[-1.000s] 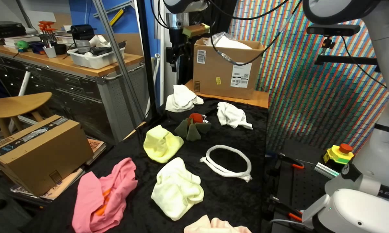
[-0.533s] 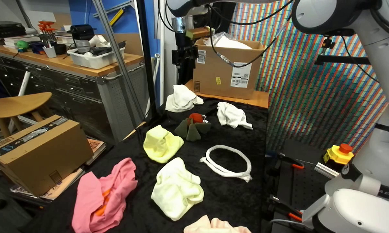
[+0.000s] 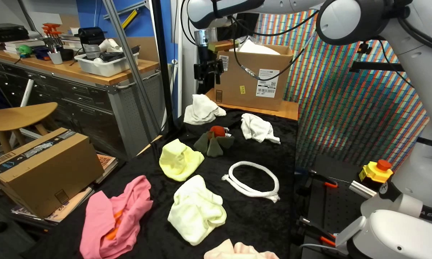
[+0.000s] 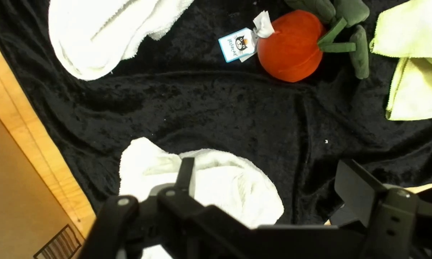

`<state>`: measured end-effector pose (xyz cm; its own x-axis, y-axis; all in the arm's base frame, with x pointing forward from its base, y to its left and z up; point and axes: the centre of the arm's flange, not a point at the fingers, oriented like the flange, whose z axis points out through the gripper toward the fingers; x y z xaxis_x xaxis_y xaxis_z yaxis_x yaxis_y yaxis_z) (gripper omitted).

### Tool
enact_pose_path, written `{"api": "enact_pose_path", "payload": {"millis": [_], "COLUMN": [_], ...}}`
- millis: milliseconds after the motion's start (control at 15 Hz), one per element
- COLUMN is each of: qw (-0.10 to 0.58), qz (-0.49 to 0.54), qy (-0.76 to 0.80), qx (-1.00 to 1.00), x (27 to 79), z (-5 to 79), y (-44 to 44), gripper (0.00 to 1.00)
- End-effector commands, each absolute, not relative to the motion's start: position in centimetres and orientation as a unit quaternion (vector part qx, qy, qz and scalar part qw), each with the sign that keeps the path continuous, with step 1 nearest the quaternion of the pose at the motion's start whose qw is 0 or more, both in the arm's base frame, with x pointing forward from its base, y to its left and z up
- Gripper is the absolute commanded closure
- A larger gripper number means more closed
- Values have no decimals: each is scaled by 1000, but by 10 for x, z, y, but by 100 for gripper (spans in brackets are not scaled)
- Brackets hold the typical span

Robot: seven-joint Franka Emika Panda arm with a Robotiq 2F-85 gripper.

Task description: Put all the object in the right back

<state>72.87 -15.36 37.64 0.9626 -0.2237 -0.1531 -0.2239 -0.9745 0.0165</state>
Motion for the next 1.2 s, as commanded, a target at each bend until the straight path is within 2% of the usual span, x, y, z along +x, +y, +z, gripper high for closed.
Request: {"api": "enact_pose_path", "payload": {"millis": [0,600,1133], "qw": [33,64,76], "qz": [83,105,117], "qy": [143,141,123], "qx": [-986,-982,-982], "x": [719,680,680], "z": [378,379,352], "y": [-161,-150,-147], "gripper": [0,0,0]}}
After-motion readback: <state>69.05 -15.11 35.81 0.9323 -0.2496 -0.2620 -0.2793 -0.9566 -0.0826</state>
